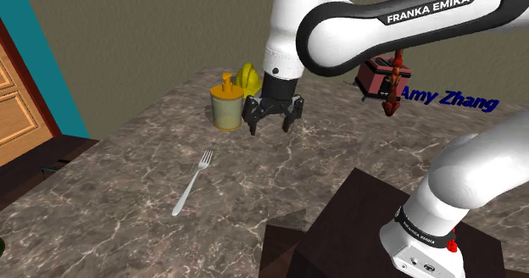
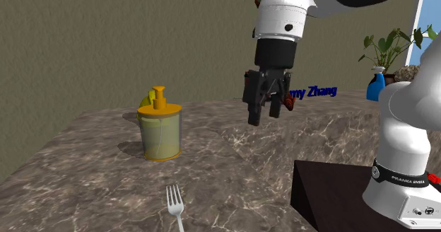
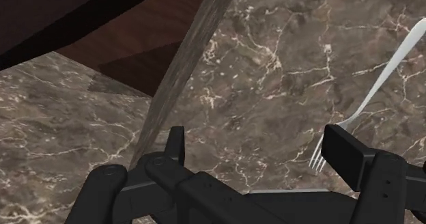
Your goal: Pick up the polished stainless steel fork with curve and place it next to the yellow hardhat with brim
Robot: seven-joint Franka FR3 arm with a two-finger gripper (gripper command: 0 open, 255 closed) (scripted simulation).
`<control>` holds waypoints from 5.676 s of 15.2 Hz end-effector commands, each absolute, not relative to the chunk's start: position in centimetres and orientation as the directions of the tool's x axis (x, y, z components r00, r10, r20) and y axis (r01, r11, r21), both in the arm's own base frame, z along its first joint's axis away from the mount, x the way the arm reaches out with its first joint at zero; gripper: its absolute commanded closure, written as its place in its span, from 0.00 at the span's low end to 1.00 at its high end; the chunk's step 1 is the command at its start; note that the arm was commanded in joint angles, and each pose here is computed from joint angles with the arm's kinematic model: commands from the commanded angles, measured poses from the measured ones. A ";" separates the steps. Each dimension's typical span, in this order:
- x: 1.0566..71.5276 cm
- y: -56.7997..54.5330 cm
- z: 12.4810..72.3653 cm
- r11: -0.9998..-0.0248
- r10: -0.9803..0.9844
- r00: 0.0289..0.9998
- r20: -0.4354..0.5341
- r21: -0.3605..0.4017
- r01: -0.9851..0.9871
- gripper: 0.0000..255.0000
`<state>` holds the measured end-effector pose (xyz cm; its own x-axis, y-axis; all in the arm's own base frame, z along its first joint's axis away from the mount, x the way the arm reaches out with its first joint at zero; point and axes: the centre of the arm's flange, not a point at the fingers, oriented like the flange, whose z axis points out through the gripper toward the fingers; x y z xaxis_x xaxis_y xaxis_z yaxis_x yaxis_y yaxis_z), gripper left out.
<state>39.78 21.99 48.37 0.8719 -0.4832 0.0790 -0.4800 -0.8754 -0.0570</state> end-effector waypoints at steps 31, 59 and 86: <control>56.8 33.6 32.8 -0.520 -0.853 0.518 0.065 -0.019 -0.854 0.00; 56.8 33.6 41.8 -0.520 -0.853 0.518 0.065 -0.019 -0.854 1.00; 57.2 29.7 54.2 -0.520 -0.853 0.518 0.065 -0.019 -0.854 1.00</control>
<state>57.30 31.02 54.02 0.5182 -0.8527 0.0656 -0.8538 -0.5203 -0.0191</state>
